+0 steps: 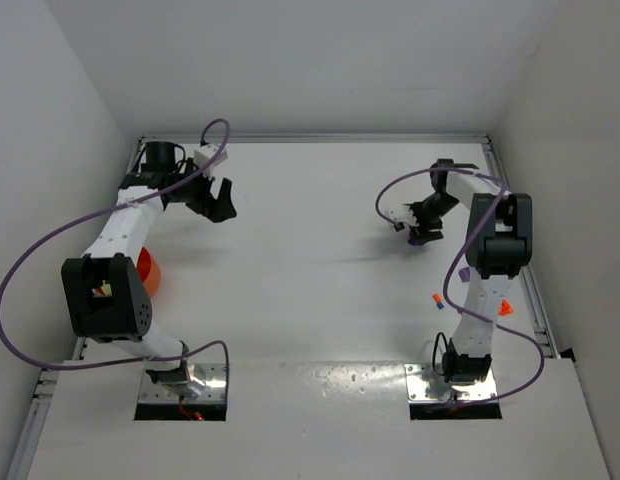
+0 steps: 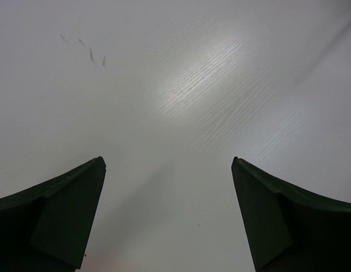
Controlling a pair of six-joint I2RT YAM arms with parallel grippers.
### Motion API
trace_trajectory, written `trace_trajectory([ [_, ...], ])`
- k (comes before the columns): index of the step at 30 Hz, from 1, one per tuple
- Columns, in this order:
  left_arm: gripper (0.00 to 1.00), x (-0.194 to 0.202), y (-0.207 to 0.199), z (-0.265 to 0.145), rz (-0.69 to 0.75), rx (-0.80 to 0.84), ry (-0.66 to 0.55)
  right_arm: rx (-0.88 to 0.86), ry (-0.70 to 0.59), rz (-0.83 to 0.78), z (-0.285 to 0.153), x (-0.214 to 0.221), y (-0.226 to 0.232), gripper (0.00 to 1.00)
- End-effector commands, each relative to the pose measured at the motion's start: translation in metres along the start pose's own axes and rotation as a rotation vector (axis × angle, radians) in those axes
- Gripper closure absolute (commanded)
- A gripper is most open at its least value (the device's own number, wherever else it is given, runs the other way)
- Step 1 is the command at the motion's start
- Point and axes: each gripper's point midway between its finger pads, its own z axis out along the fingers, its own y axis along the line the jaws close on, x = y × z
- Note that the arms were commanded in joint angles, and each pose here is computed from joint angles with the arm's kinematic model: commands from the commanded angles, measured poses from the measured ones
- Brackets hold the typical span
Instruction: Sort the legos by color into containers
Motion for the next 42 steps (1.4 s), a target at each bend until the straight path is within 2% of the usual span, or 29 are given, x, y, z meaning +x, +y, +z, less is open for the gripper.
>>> trace_trajectory([
  [1,0.00,-0.011,0.008,-0.006,0.016,-0.012,-0.039,-0.014,-0.008,-0.022,-0.001,-0.003,-0.003,0.39],
  [4,0.00,-0.011,0.005,-0.008,-0.014,0.000,-0.054,-0.020,-0.010,0.015,0.001,-0.002,0.006,0.46],
  [7,0.00,-0.005,0.002,-0.007,-0.085,0.029,-0.082,0.023,-0.013,0.067,-0.005,-0.006,0.004,0.60],
  [8,0.04,-0.011,-0.006,-0.008,-0.091,0.066,-0.114,0.031,-0.042,0.090,-0.006,-0.013,0.007,0.67],
  [11,0.06,-0.003,-0.017,-0.012,-0.216,0.123,-0.148,0.113,-0.127,0.151,-0.019,-0.044,-0.004,0.76],
  [13,0.06,0.003,-0.032,-0.011,-0.326,0.200,-0.169,0.194,-0.196,0.212,-0.032,-0.074,-0.015,0.77],
  [15,0.06,0.000,-0.045,-0.012,-0.372,0.268,-0.204,0.235,-0.247,0.252,-0.039,-0.097,-0.019,0.82],
  [18,0.07,0.006,-0.066,-0.010,-0.523,0.343,-0.206,0.325,-0.341,0.338,-0.057,-0.145,-0.038,0.86],
  [23,0.07,-0.016,-0.098,-0.005,-0.547,0.428,-0.231,0.280,-0.459,0.533,-0.069,-0.227,-0.064,0.90],
  [24,0.07,-0.022,-0.101,-0.004,-0.593,0.433,-0.229,0.258,-0.468,0.557,-0.067,-0.237,-0.065,0.90],
  [26,0.07,-0.039,-0.105,-0.004,-0.589,0.452,-0.270,0.230,-0.498,0.583,-0.065,-0.265,-0.071,0.91],
  [27,0.06,-0.044,-0.105,-0.003,-0.655,0.465,-0.268,0.221,-0.507,0.585,-0.066,-0.275,-0.070,0.91],
  [30,0.06,-0.063,-0.107,0.000,-0.721,0.512,-0.303,0.202,-0.544,0.577,-0.070,-0.311,-0.074,0.91],
  [35,0.06,-0.080,-0.115,0.004,-0.706,0.543,-0.310,0.156,-0.548,0.575,-0.069,-0.343,-0.076,0.91],
  [42,0.06,-0.077,-0.135,0.022,-0.735,0.594,-0.240,0.167,-0.526,0.534,-0.058,-0.370,-0.077,0.91],
])
